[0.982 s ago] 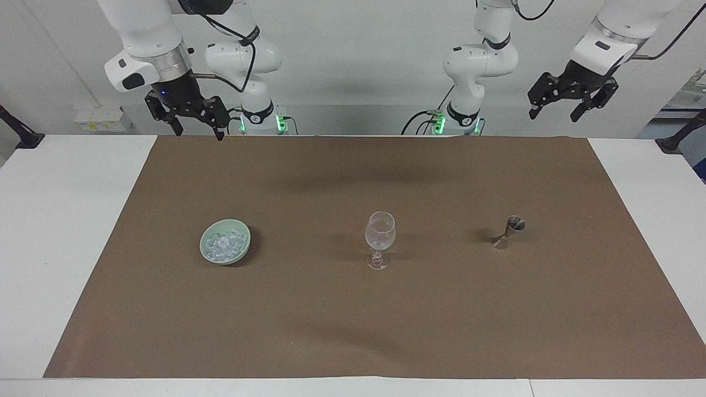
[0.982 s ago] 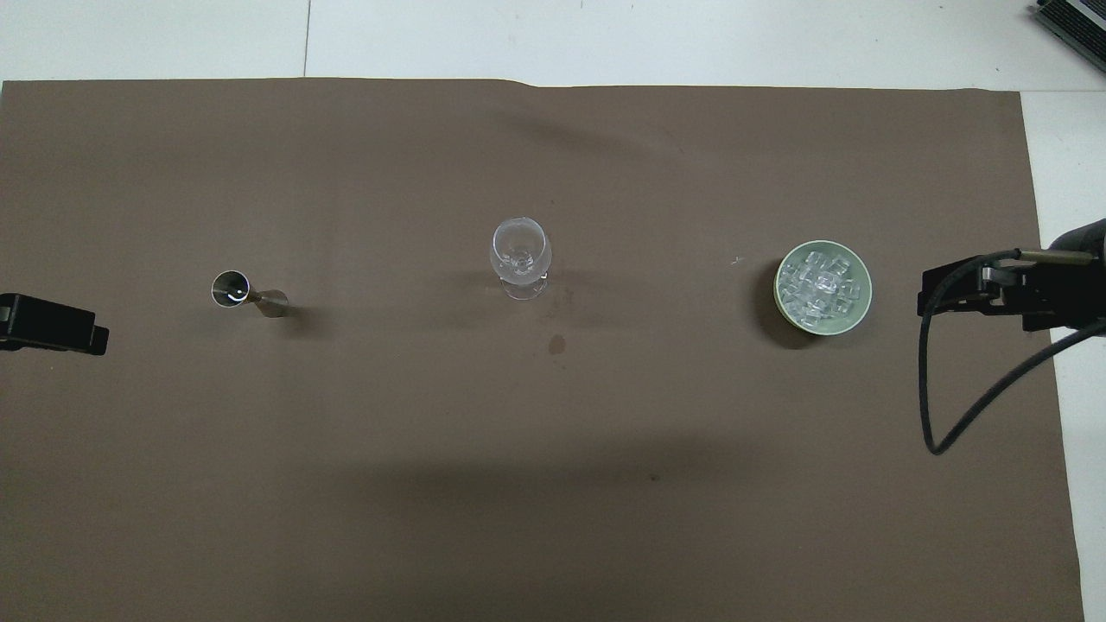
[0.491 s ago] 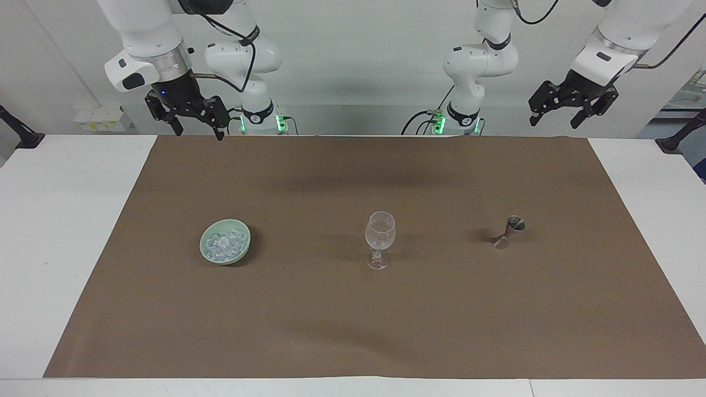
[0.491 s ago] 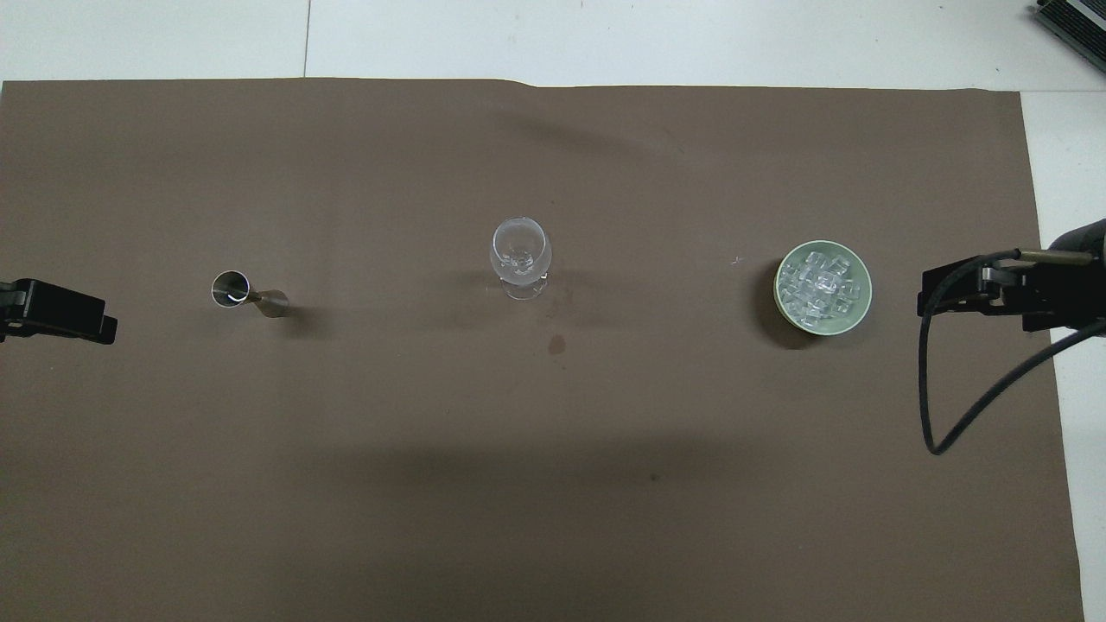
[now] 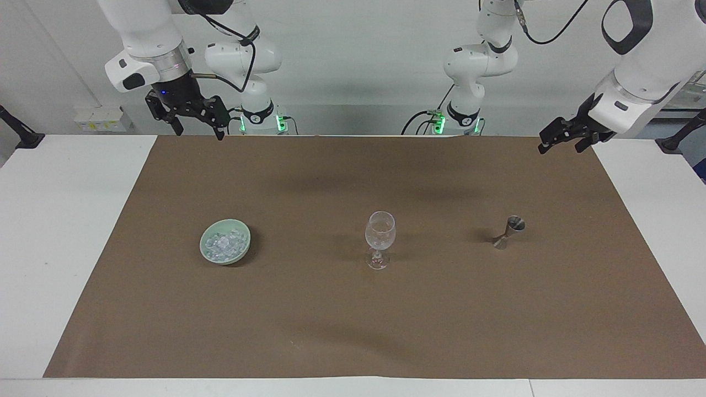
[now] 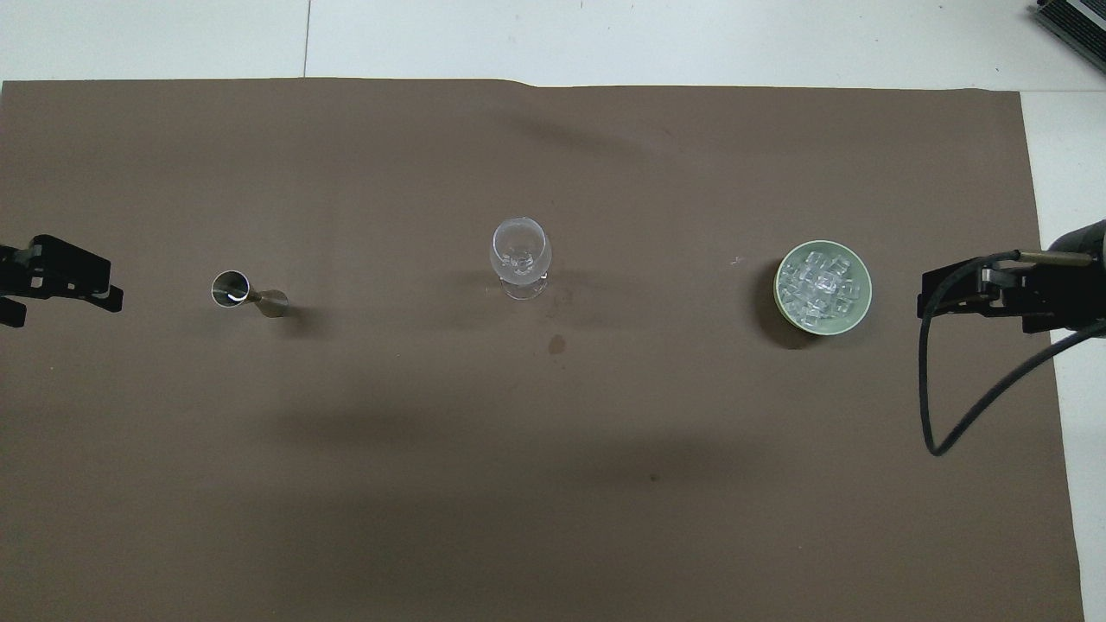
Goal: Pour wine and add ice with both arms
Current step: 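Move the open left gripper toward the small dark bottle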
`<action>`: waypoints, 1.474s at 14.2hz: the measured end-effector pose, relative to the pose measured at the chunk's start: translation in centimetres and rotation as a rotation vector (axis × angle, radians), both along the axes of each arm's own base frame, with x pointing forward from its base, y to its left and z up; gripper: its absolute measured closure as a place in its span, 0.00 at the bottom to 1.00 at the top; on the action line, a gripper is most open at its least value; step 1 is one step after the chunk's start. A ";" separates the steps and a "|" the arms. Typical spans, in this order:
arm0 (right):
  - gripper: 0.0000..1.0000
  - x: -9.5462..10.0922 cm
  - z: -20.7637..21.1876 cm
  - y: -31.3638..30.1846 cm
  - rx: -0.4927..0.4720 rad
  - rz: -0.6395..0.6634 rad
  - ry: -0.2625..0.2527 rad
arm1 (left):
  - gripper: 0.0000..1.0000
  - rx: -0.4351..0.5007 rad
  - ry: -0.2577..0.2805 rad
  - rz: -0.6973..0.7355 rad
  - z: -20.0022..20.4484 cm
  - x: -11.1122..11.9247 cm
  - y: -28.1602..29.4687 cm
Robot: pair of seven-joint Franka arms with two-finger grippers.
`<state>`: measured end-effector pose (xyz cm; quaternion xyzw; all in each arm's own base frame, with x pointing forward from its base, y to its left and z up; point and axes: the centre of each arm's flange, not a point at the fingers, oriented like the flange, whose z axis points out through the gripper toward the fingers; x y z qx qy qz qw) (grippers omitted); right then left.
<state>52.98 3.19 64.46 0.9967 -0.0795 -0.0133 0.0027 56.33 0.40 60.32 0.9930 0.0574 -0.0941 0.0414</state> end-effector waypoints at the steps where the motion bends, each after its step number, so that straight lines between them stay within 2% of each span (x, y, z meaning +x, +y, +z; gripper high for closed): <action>1: 0.00 0.0 0.0 0.0 0.000 0.000 0.000 | 0.00 -0.014 0.020 0.058 -0.9 0.5 0.7; 9: 0.00 0.0 0.0 -0.1 0.000 -0.001 0.000 | 0.00 -0.157 0.193 0.499 -7.3 2.9 7.0; 14: 0.00 0.0 0.0 -0.1 0.000 -0.002 0.000 | 0.00 -0.270 0.343 0.827 -12.3 4.2 11.7; 18: 0.00 0.0 0.0 -0.1 0.000 -0.003 0.000 | 0.00 -0.275 0.432 0.902 -16.5 5.1 12.4; 21: 0.00 0.0 0.0 -0.2 0.000 -0.003 0.000 | 0.00 -0.318 0.495 0.958 -19.5 5.6 13.2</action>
